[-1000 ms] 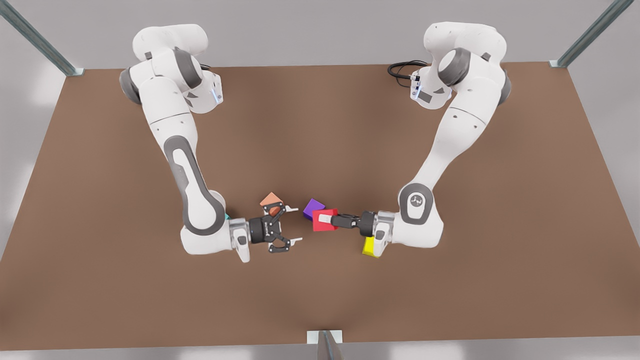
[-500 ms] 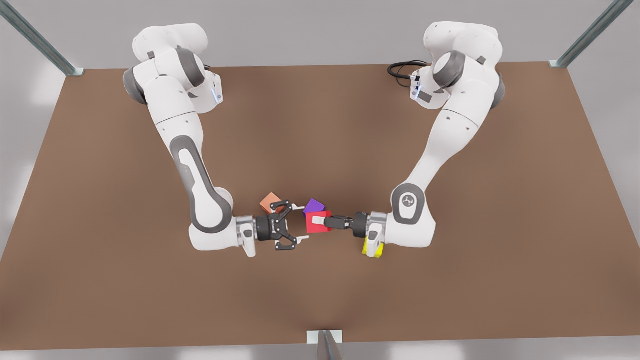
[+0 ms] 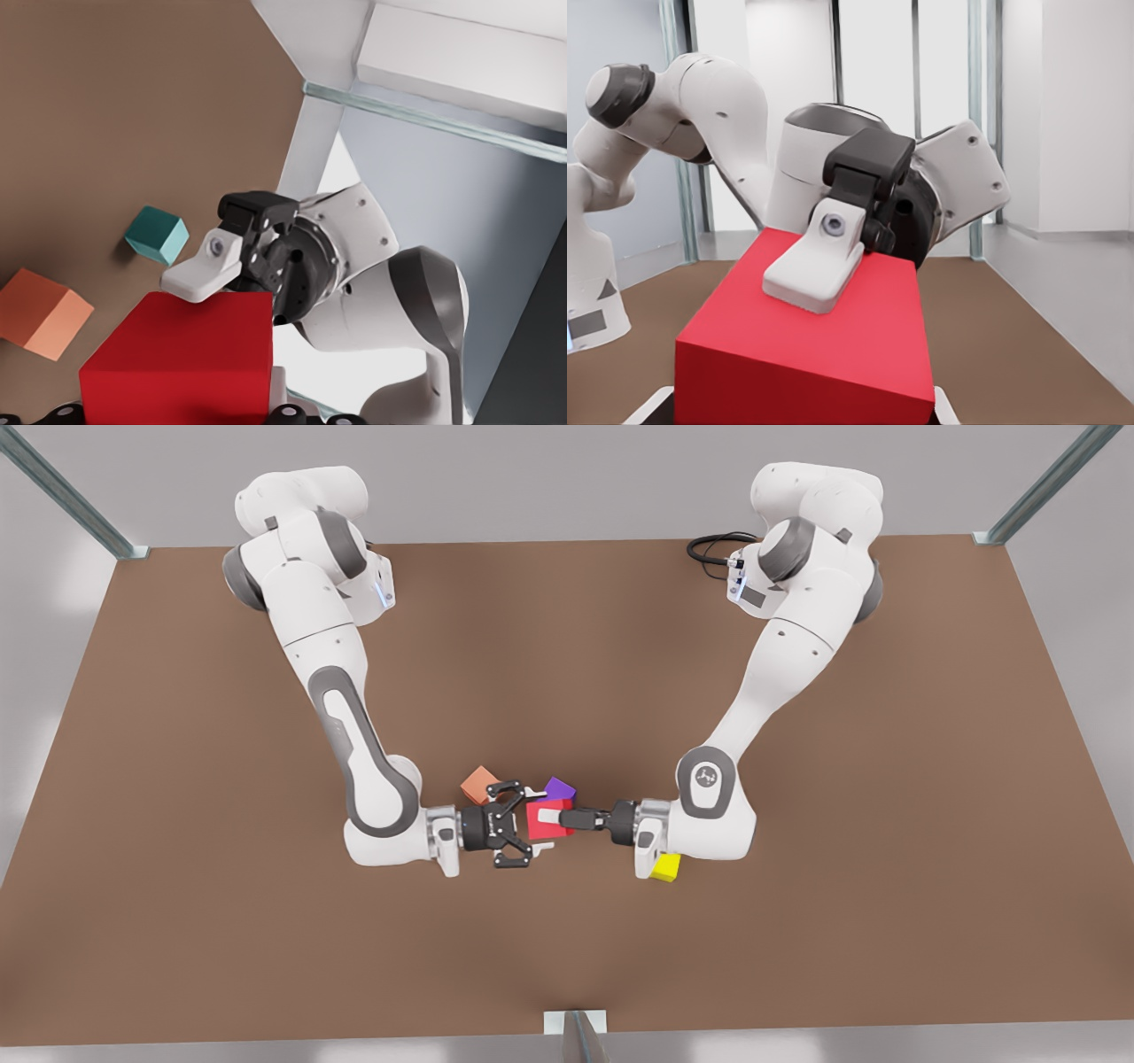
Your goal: Pick up red wooden cube and pass to hand red wooden cube and place in blue wooden cube
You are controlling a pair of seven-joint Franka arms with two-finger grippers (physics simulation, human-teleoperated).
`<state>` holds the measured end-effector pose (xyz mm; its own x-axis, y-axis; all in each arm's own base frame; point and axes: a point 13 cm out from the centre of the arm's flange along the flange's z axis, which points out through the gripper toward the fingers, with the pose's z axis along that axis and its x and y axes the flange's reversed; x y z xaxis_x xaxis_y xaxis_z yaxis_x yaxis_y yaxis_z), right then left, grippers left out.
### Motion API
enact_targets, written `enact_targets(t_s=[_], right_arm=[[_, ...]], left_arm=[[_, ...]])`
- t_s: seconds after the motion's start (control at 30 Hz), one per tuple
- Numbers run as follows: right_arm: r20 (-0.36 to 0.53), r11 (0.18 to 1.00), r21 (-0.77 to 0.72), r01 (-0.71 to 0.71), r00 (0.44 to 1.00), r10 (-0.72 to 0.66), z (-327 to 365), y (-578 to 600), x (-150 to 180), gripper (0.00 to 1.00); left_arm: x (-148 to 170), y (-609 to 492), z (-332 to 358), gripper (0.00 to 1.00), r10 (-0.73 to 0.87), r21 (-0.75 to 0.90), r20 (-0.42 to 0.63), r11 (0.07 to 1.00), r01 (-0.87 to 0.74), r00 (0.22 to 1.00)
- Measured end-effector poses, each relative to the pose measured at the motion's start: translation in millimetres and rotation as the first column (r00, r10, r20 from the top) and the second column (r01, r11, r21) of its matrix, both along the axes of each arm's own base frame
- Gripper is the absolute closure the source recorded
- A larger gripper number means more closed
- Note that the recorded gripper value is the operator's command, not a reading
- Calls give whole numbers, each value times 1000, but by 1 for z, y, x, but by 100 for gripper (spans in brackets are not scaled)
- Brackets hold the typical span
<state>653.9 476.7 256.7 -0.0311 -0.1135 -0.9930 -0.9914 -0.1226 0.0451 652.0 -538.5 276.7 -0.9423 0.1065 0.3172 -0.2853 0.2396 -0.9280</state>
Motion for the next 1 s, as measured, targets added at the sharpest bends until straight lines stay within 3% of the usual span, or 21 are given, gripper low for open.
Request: enact_targets(t_s=[0.2,0.27,0.3,0.33,0.47,0.5,0.53,0.77,0.97,1.0], right_arm=[[8,1000,5,9,1000,-9,-4,2,1,3],[11,1000,10,9,1000,-9,-3,4,0,17],[13,1000,12,8,1000,-8,-2,6,-1,34],[15,1000,13,8,1000,-8,-2,7,-1,38],[20,1000,13,10,1000,-10,-2,8,0,39],[21,1000,13,10,1000,-11,-2,8,0,39],[23,1000,13,11,1000,-11,-2,7,0,39],[29,1000,12,16,999,-16,-2,4,3,38],[42,999,2,34,999,-34,-1,-18,16,37],[56,999,-22,43,998,-42,-3,-40,26,37]], left_arm=[[3,1,1,28,12,4,1,1000,-12,1000],[4,1,0,28,14,6,0,1000,-14,1000],[4,1,0,28,15,6,0,1000,-15,1000],[4,1,0,28,15,6,-1,1000,-15,1000],[4,1,0,28,17,8,-3,1000,-17,1000],[4,1,-1,7,18,8,-4,1000,-18,1000],[4,1,-1,0,18,7,-5,1000,-18,1000],[10,9,4,0,28,5,1,1000,-28,1000],[57,113,17,0,58,9,11,998,-58,998],[61,139,30,0,29,48,57,998,-31,998]])
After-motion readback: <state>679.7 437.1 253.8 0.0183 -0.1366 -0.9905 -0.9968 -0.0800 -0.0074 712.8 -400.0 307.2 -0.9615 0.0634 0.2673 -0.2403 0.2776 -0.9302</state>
